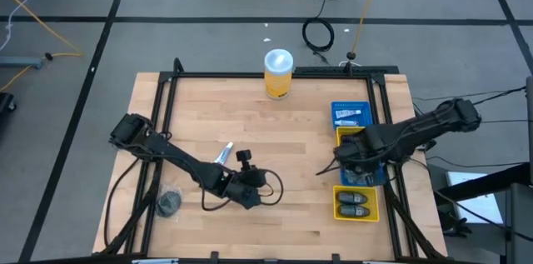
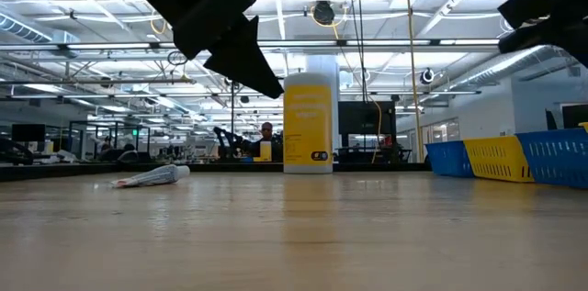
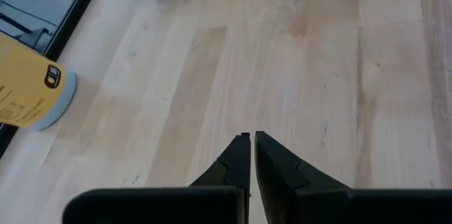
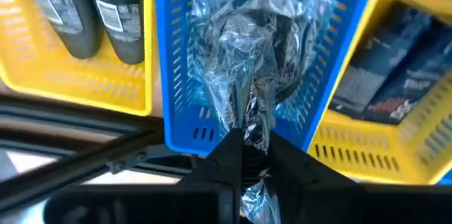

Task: Pick & Place Travel size toiletries
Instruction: Put the black hairbrush into the bottom blue bin

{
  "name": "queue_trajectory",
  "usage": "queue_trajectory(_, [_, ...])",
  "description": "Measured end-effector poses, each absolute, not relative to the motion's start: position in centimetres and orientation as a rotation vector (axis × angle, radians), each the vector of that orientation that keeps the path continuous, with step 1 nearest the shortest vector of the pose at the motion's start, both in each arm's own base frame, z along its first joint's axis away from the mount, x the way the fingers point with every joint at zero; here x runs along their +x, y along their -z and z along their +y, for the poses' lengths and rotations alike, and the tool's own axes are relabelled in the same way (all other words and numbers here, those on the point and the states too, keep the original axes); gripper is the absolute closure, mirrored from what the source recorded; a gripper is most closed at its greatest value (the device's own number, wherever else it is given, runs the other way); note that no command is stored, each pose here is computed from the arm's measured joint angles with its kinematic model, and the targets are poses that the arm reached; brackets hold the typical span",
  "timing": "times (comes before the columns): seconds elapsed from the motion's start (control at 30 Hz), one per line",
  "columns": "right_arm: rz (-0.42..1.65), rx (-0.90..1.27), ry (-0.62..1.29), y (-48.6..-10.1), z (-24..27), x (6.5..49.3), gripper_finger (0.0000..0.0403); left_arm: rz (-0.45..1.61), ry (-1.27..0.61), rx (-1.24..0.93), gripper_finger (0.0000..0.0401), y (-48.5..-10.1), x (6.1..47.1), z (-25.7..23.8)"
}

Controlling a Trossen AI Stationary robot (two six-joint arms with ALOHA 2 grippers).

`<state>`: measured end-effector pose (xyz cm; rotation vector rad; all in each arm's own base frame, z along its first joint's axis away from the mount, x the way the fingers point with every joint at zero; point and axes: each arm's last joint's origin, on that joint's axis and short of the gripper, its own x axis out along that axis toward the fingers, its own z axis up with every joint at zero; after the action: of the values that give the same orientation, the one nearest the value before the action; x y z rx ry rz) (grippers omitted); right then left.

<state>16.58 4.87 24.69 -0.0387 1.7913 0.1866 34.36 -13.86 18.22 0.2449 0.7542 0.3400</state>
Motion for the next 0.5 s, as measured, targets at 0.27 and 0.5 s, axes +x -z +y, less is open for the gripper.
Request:
queue_trajectory(0.27, [1.931,-0.278,-0.479,-21.7,5.2,18.9,0.0361,0.754,-0.34,0.244,0.038,-18.2,34.4,-13.8])
queue_trajectory(0.5, [2.079,-0.442,-0.503,-19.0,5.2,20.3,0.036,0.755,-0.34,0.242,0.038,-18.2,34.4,-13.8])
